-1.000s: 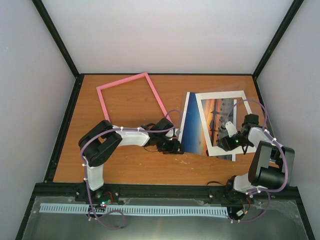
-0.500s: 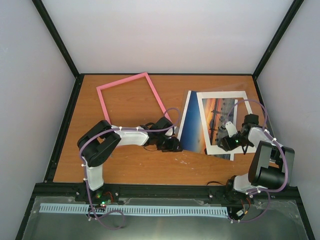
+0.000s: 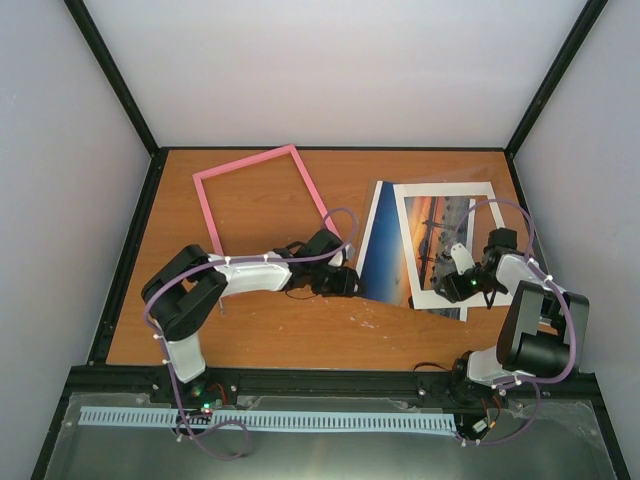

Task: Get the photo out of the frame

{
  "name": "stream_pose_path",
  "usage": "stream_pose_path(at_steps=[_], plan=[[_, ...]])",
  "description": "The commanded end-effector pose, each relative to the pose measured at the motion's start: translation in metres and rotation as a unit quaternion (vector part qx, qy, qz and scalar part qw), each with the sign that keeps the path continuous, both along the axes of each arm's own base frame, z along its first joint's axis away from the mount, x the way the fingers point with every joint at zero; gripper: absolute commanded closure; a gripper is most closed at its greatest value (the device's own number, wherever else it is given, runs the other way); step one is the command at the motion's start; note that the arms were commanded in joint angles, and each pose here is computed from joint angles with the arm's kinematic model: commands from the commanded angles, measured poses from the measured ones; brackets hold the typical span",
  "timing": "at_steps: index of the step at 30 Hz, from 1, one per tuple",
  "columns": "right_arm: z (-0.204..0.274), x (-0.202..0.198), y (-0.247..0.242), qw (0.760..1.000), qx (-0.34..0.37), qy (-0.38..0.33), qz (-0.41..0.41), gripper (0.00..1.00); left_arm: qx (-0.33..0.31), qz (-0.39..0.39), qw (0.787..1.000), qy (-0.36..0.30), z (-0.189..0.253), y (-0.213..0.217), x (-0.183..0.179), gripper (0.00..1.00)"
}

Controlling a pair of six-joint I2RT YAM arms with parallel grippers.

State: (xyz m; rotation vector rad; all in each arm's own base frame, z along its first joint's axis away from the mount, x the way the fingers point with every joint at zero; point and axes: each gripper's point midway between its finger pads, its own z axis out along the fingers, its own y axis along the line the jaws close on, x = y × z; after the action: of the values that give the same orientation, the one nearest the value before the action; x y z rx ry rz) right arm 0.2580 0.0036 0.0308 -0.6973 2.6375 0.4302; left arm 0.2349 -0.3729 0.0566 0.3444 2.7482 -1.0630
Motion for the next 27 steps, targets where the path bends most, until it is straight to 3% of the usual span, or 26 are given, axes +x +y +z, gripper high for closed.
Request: stream_pose_path(at_steps=[1, 27], plan=[[-0.003, -0.001, 0.003, 1.0, 0.007, 0.004, 0.0, 0.4, 0.005, 0.012, 1.0, 0.001, -0.001, 0.001, 0.006, 0.5], [-0.004, -0.002, 0.003, 1.0, 0.007, 0.007, 0.001, 0.4, -0.014, -0.006, 1.0, 0.003, -0.005, -0.015, 0.011, 0.5]])
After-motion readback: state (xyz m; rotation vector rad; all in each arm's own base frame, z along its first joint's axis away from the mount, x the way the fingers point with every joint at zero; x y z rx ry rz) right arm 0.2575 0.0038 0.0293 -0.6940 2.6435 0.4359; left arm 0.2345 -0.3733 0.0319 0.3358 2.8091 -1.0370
